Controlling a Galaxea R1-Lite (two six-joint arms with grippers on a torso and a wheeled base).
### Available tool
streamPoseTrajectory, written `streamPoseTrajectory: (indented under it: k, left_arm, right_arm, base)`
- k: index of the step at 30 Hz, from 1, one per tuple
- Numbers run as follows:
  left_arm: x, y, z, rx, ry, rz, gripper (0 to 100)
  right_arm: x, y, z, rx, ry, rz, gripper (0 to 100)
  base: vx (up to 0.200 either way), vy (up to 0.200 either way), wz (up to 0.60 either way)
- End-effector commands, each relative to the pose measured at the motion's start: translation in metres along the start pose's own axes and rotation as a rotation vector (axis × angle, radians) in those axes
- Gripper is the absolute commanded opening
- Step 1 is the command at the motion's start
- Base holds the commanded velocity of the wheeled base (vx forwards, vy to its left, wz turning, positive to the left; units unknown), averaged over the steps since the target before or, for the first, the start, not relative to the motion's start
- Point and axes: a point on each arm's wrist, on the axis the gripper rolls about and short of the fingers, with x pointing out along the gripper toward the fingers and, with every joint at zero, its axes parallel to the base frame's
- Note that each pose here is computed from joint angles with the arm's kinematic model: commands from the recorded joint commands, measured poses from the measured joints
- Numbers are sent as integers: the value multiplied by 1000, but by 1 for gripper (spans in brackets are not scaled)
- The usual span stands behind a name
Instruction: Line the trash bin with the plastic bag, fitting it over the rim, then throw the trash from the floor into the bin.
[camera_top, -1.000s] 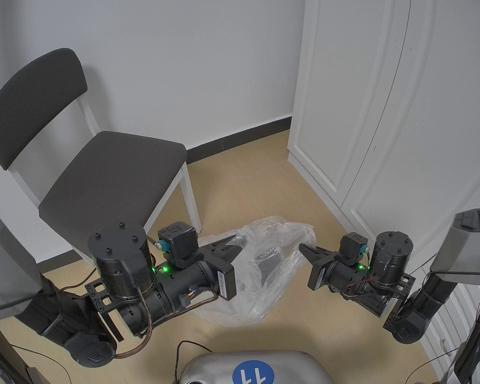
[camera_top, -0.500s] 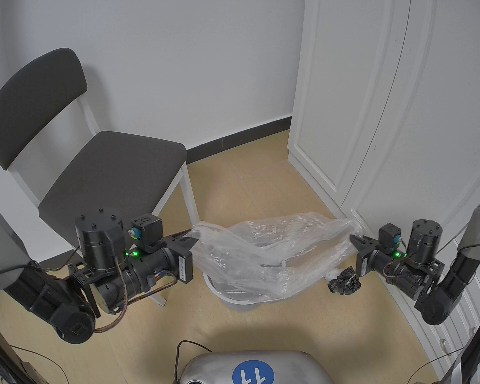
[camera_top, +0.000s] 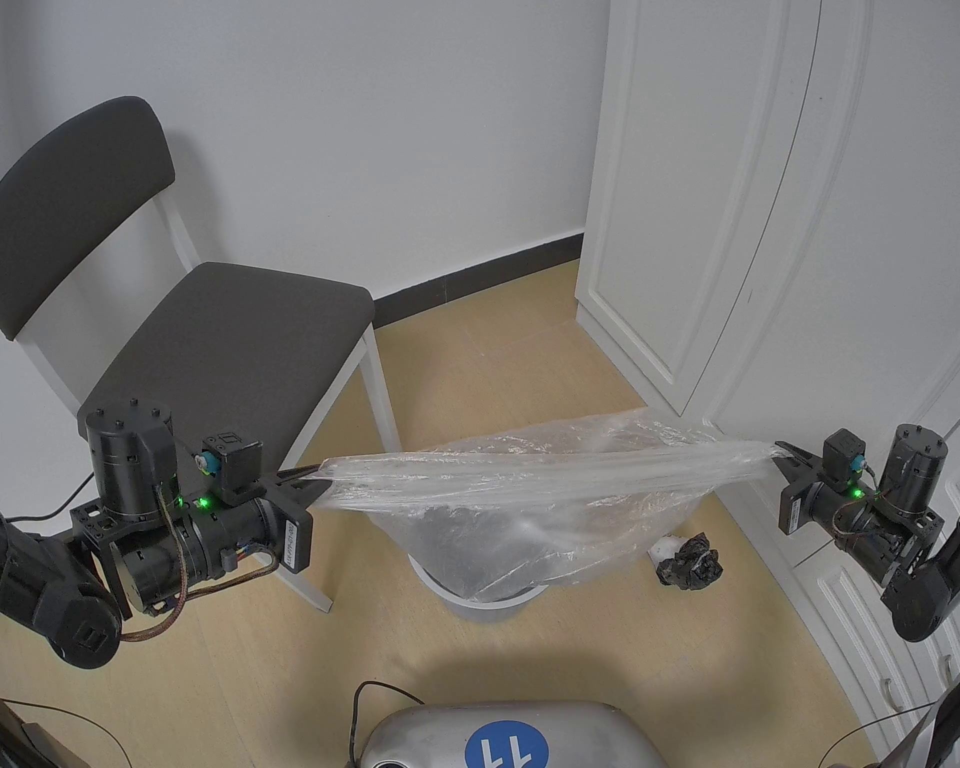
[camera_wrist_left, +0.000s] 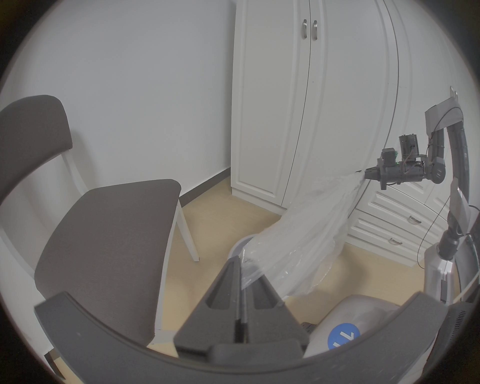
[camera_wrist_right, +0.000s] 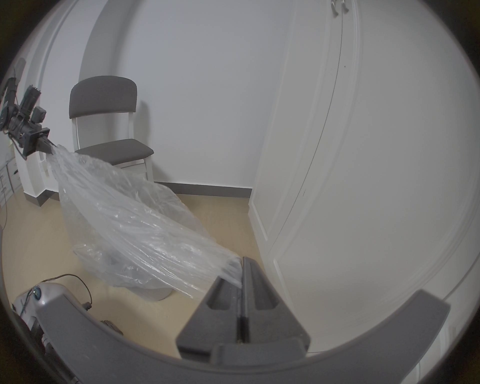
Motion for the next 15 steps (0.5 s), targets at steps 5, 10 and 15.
streamPoseTrajectory:
  k: [5,10,15]
  left_arm:
    - [-1,8,3,3,-12,41,0]
    - [-3,14,4,2,-16,64,0]
    - [-3,23,2,38,-9,100,0]
  right_arm:
    - [-18,-4,8,-46,-30,-17,0]
    - [-25,-4,9,-63,-34,-19,0]
    - [-28,-5,9,-79,-35,-26,0]
  base:
    - [0,0,0]
    - [0,0,0]
    - [0,0,0]
